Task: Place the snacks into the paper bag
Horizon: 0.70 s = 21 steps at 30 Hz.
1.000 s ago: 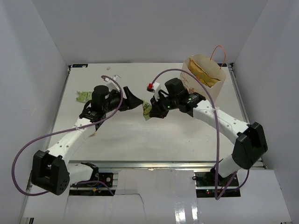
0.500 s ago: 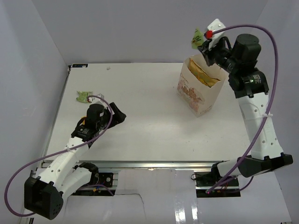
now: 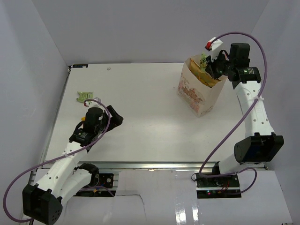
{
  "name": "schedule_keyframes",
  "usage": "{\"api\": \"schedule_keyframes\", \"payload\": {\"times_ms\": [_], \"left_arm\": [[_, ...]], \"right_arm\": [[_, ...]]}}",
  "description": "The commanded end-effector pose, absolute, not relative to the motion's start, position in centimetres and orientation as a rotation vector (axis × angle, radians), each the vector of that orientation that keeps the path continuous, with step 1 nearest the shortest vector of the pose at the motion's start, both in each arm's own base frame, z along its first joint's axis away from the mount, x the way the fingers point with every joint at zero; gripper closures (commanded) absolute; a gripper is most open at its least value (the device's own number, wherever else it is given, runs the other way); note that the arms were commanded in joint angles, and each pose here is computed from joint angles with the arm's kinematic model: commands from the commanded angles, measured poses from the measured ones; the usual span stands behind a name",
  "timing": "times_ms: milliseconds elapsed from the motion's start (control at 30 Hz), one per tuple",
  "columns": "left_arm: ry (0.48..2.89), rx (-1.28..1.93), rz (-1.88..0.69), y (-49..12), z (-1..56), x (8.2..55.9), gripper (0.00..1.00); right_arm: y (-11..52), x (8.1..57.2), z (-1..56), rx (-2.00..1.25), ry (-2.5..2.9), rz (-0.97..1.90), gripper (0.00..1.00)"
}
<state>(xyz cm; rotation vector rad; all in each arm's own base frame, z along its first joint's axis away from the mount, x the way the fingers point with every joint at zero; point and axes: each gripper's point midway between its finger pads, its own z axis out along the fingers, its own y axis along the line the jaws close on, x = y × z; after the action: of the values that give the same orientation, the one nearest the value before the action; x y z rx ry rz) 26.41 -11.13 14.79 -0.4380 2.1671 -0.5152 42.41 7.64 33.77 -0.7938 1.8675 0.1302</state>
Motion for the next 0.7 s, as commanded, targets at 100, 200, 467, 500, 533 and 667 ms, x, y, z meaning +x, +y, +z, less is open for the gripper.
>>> {"api": "schedule_keyframes", "payload": {"times_ms": [100, 200, 467, 500, 533, 667], "left_arm": [[2.149, -0.478, -0.479, -10.1, 15.3, 26.0, 0.06], [2.146, -0.492, -0.468, -9.9, 15.3, 25.9, 0.05], [2.212, -0.574, -0.359, -8.7, 13.7, 25.9, 0.02], [2.235, -0.614, -0.319, -8.2, 13.4, 25.6, 0.02], [2.250, -0.652, -0.268, -7.6, 12.9, 25.4, 0.02], [2.278, -0.827, 0.043, -3.8, 12.0, 24.8, 0.05]], "right_arm": [[8.5, 41.4, 29.8, -0.884, 1.952, 0.220, 0.90], [8.2, 41.4, 29.2, -0.900, 1.974, 0.212, 0.66], [7.6, 41.2, 35.4, -0.854, 1.848, 0.152, 0.44], [7.2, 41.4, 36.4, -0.818, 1.838, 0.138, 0.44], [6.5, 41.6, 38.7, -0.781, 1.793, 0.106, 0.44], [5.2, 41.1, 43.0, -0.683, 1.697, 0.090, 0.43]]}}
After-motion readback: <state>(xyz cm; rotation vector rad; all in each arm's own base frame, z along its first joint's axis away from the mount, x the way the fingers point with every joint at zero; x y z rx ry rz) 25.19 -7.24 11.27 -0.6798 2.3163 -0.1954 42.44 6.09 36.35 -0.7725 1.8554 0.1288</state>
